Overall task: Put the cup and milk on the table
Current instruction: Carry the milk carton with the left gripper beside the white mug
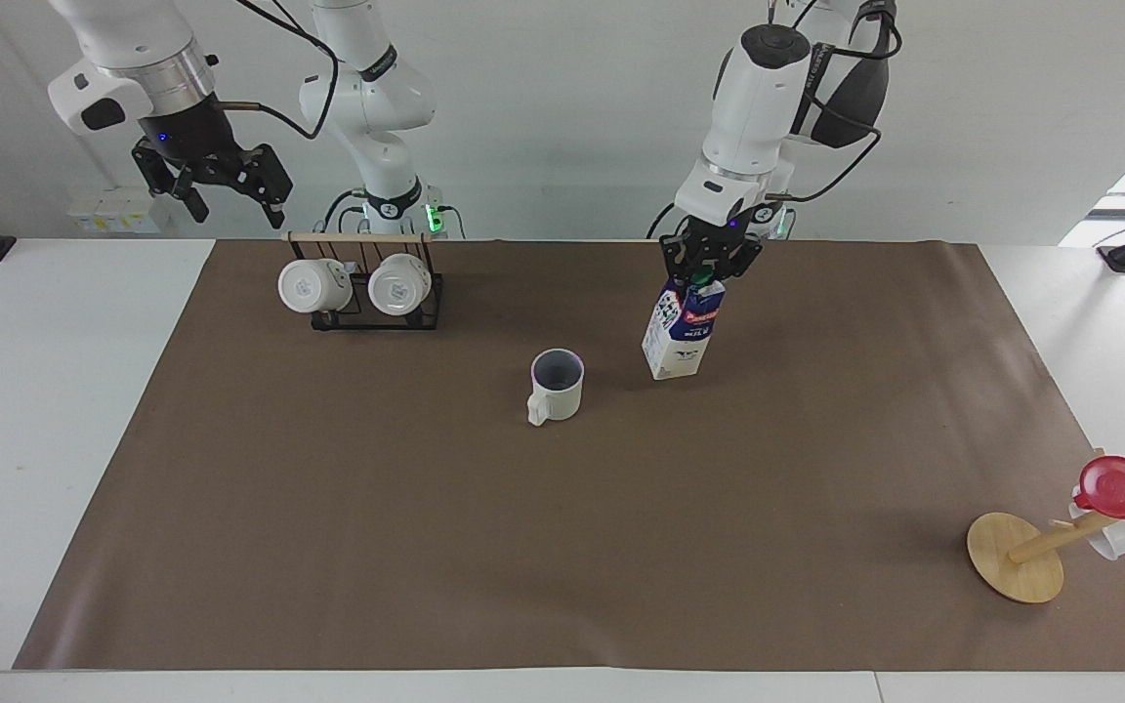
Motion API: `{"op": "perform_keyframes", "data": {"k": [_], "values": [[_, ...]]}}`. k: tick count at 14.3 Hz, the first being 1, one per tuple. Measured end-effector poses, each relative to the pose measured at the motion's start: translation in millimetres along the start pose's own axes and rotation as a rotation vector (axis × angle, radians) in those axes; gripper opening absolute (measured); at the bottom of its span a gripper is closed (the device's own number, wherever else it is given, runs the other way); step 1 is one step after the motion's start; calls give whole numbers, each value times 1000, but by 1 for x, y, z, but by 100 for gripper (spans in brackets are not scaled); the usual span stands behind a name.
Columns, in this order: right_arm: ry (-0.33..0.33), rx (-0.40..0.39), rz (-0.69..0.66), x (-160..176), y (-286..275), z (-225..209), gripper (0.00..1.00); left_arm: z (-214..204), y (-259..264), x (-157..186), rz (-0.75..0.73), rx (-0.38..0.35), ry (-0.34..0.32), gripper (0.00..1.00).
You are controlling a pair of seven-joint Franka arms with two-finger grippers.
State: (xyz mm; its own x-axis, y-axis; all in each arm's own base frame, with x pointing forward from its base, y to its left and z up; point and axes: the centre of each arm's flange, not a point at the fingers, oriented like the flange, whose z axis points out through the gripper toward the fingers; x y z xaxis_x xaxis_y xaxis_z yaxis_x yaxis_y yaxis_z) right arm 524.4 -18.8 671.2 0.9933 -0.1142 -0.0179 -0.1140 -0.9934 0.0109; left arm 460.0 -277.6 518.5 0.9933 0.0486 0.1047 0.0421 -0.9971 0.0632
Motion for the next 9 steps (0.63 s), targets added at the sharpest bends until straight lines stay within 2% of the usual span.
{"op": "perform_keyframes", "data": {"k": [9], "values": [[-3, 0, 0, 0, 0, 1, 100, 41, 30, 24, -11, 21, 47, 42]]}}
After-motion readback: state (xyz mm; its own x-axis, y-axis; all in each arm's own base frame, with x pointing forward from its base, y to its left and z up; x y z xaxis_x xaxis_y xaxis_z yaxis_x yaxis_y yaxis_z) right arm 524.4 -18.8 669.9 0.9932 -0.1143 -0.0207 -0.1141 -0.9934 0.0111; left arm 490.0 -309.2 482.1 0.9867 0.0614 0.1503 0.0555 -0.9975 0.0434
